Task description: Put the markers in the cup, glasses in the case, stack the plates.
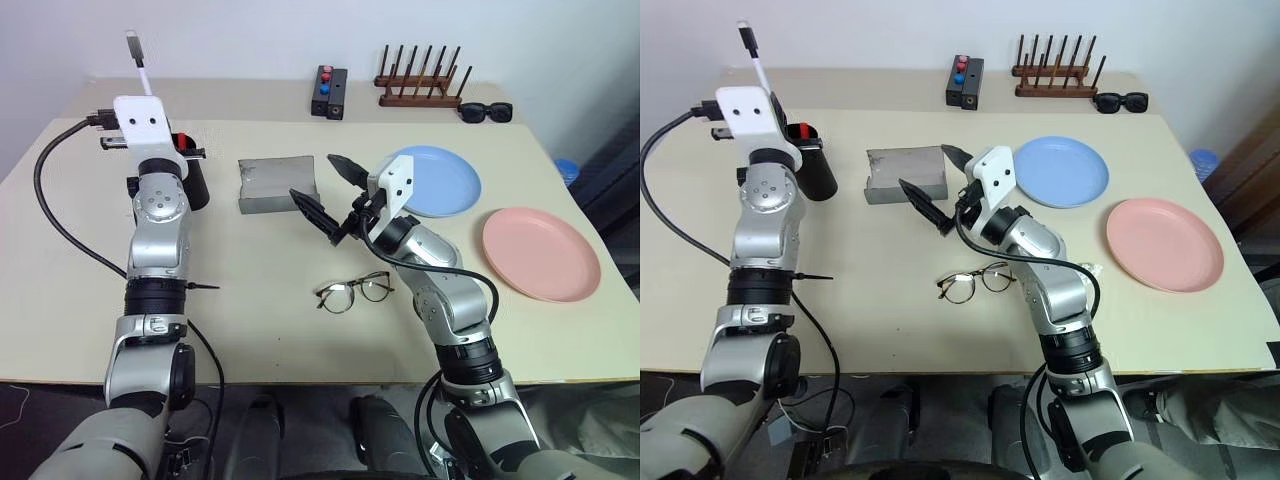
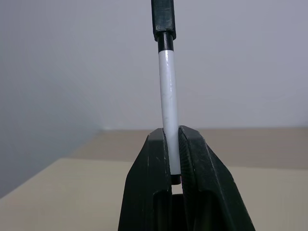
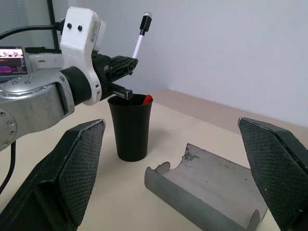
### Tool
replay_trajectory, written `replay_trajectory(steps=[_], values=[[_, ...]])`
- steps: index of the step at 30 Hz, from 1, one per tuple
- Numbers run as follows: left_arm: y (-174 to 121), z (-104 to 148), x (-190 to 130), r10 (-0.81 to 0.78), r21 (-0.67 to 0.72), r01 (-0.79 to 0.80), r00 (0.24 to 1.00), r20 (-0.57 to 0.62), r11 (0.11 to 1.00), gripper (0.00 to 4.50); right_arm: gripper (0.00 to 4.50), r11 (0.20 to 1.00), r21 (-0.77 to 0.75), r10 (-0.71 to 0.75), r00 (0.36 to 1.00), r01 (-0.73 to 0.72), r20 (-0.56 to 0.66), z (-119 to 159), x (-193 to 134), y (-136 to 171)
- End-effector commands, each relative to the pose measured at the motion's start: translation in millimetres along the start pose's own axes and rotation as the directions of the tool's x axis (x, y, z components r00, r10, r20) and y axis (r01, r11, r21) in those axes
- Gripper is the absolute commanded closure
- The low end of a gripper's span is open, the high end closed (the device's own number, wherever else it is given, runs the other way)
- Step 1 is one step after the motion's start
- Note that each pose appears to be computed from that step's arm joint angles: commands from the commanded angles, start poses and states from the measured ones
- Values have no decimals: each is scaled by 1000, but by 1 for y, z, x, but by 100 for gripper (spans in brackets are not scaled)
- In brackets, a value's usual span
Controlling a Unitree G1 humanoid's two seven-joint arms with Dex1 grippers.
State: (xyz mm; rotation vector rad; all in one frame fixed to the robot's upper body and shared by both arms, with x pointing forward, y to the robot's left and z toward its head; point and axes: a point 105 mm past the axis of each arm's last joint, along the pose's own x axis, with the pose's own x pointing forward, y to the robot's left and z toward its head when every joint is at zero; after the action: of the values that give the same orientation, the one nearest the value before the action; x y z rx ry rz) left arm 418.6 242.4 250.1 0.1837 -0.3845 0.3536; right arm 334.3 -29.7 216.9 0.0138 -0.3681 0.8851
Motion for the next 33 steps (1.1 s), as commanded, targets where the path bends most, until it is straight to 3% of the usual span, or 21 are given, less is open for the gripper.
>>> replay_trajectory(steps=[1,8,19,21,33], values=[[4,-1,-2,17,8,-17,1000,14,1000,446,0,1000,-19,11,999,-10,51,13,-1,3],[3,-19,-9,24,8,-24,999,-37,1000,446,0,999,-19,26,999,-25,48,13,1,4],[3,-26,-13,24,3,-24,998,-59,1000,446,0,999,-18,37,998,-36,41,11,1,6],[3,-27,-14,27,6,-27,998,-64,1000,372,0,999,-17,37,999,-37,40,11,1,7],[8,-29,-16,60,24,-58,996,-67,998,372,0,999,-11,40,999,-40,37,9,1,8]])
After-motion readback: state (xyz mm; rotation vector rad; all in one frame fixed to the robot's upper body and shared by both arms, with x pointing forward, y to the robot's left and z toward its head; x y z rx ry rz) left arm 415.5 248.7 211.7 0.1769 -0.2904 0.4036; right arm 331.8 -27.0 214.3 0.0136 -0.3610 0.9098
